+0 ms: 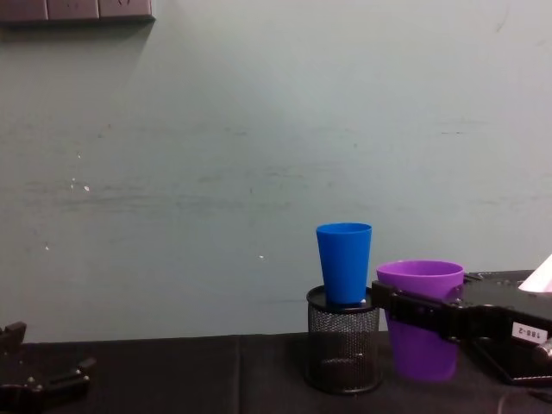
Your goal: Pick up one cup with a gripper and tap it against the other cup.
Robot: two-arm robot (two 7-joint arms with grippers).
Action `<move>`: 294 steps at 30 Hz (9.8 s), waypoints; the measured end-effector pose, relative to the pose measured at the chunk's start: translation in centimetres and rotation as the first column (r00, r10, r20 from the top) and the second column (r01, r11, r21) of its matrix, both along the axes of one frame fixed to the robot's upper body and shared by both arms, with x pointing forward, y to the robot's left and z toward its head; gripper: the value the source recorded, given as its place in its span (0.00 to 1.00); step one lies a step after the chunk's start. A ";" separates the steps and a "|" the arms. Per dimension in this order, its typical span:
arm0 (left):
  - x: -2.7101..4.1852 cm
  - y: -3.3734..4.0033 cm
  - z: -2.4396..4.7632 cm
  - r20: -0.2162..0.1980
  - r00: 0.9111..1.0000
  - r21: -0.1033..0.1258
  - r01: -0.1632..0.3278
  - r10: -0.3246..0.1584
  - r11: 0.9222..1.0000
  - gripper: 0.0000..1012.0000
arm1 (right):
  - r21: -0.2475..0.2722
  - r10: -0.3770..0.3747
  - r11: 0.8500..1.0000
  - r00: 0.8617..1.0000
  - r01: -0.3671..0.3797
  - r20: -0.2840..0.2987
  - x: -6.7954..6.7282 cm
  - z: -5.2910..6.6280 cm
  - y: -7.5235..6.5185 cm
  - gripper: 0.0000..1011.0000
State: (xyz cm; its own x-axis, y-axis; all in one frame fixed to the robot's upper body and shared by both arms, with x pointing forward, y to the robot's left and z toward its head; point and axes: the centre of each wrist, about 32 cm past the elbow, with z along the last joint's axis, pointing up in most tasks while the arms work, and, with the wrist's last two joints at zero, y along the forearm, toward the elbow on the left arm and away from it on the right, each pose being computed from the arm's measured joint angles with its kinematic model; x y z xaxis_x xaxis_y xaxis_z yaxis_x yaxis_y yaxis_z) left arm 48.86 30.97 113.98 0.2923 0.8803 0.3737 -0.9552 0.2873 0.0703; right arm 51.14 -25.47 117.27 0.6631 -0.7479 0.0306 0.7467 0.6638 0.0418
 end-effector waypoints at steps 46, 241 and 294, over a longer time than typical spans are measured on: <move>0.00 0.00 0.00 0.000 1.000 0.000 0.000 0.000 1.000 0.99 | 0.000 0.000 1.000 1.000 0.000 0.000 0.0 0.0 0.0 0.73; 0.00 0.00 0.00 0.000 1.000 0.000 0.000 0.000 1.000 0.99 | 0.046 -0.163 0.985 0.986 0.165 -0.048 9.7 0.2 6.1 0.73; 0.00 0.00 0.00 0.000 1.000 0.000 0.000 0.000 1.000 0.99 | 0.046 -0.163 0.985 0.986 0.165 -0.048 9.7 0.2 6.1 0.73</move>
State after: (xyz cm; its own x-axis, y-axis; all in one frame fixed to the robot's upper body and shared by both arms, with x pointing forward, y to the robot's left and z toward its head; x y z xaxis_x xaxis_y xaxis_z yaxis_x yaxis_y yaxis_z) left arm 48.86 30.97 113.98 0.2923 0.8803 0.3737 -0.9552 0.2874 0.0703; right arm 60.83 -19.42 117.51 0.5315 -0.8463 -0.0352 0.8470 0.5304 0.0365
